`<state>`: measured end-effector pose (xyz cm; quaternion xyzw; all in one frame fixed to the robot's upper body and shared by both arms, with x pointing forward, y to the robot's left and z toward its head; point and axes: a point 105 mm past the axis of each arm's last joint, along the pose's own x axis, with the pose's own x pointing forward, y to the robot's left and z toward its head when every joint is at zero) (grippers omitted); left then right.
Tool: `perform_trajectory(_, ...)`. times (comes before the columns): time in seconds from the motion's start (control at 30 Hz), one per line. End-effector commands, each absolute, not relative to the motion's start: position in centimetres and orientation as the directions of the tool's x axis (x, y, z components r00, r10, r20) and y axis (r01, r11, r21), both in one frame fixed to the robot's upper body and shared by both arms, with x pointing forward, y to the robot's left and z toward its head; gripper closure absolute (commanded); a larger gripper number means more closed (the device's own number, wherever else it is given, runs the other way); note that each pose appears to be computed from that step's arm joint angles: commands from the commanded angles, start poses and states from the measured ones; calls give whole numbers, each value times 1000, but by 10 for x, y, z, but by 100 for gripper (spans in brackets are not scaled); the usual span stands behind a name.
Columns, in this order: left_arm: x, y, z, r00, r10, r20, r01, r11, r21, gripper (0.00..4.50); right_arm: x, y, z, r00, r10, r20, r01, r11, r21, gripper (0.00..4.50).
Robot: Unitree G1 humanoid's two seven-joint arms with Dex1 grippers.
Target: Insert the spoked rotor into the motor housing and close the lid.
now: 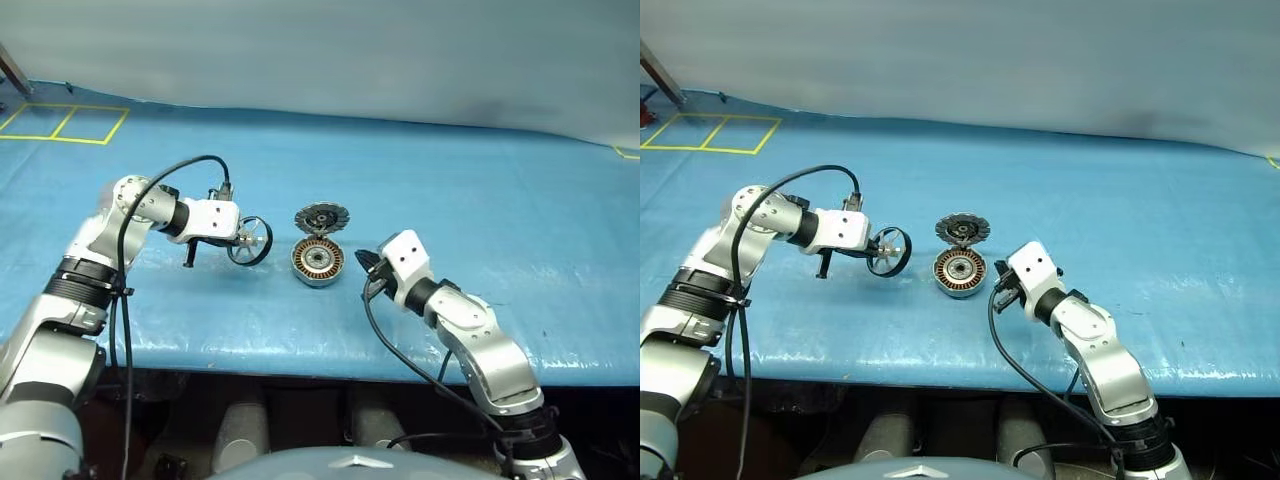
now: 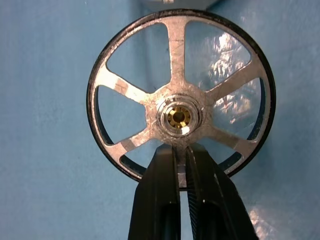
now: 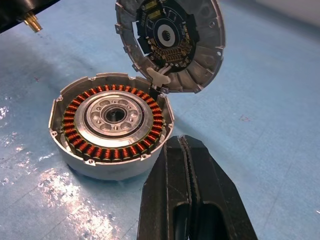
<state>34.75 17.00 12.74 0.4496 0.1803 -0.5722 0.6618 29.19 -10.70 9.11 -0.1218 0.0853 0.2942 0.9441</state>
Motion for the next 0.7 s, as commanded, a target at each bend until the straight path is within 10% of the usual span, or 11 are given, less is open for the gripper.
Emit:
perform_trajectory(0.03, 346, 156, 146, 239, -681, -692, 927, -52, 371, 442, 292, -108, 100, 826, 536, -172, -562, 809, -175, 450)
perform_trajectory(0.7, 338, 99, 144, -12, -768, -641, 935, -236, 265, 442, 271, -104, 75, 738, 669, -90, -668, 743, 40, 450)
